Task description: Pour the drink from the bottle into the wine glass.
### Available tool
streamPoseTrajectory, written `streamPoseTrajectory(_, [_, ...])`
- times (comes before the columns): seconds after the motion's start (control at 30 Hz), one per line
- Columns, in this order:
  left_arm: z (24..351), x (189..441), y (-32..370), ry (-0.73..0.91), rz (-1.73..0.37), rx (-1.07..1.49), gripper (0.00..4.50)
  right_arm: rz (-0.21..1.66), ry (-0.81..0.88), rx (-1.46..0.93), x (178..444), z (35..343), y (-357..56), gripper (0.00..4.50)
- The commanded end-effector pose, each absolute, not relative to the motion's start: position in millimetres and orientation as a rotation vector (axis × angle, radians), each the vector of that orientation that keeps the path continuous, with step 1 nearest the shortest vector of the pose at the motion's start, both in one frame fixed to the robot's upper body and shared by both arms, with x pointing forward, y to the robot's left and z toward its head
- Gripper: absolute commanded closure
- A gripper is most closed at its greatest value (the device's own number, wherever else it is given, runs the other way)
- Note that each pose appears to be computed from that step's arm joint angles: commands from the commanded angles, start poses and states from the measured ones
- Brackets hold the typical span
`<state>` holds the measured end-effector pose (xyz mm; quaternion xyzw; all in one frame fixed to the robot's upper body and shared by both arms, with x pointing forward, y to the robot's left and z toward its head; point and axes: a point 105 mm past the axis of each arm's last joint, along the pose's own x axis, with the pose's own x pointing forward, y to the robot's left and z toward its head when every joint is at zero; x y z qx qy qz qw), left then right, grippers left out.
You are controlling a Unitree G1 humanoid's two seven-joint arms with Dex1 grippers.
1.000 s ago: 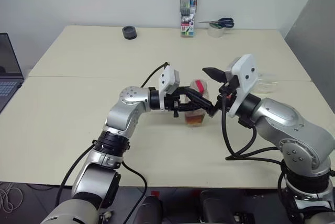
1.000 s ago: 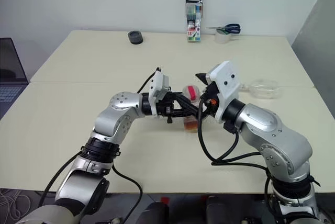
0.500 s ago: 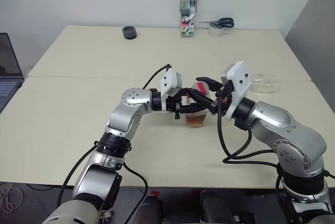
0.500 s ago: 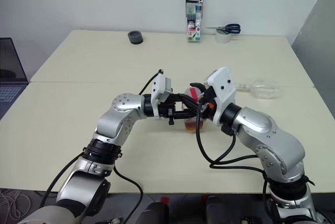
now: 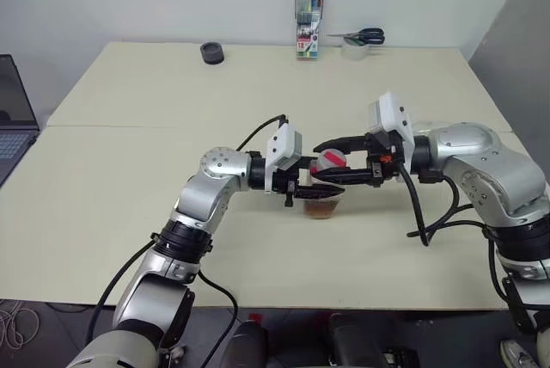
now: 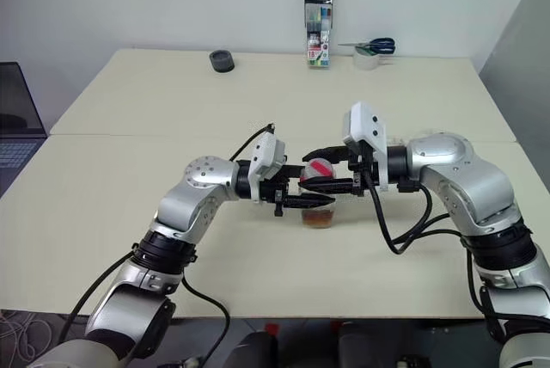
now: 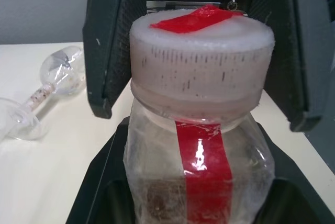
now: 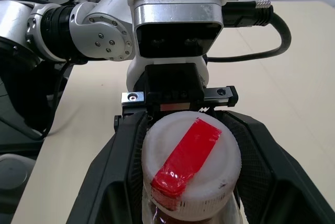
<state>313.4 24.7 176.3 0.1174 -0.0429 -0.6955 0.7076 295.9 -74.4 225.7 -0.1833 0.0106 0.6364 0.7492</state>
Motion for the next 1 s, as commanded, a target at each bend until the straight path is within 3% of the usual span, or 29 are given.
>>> streamPoseTrajectory(0.03, [189.4, 318.3, 34.2, -0.152, -1.48, 0.248, 2.58, 1.254, -0.049, -0.408, 299.4, 248.4, -96.8, 1.23])
streamPoseTrajectory(0.17, [190.7, 323.6, 34.1, -0.164, -1.434, 0.232, 2.58, 1.179, -0.088, -0.347, 273.9, 261.8, -101.7, 0.03])
streamPoseTrajectory(0.27, [191.6, 327.9, 32.5, -0.169, -1.417, 0.23, 2.58, 1.074, -0.118, -0.284, 257.9, 258.4, -98.2, 0.0])
streamPoseTrajectory(0.43, [192.5, 333.3, 28.1, -0.173, -1.415, 0.231, 2.58, 0.744, -0.195, -0.2, 268.5, 244.6, -93.3, 0.0])
streamPoseTrajectory(0.63, [194.5, 337.1, 23.1, -0.18, -1.442, 0.251, 2.58, 0.603, -0.24, -0.143, 279.2, 236.7, -71.1, 0.0])
streamPoseTrajectory(1.0, [193.3, 339.7, 19.7, -0.183, -1.466, 0.27, 2.58, 0.547, -0.235, -0.102, 292.8, 231.8, -64.1, 0.0])
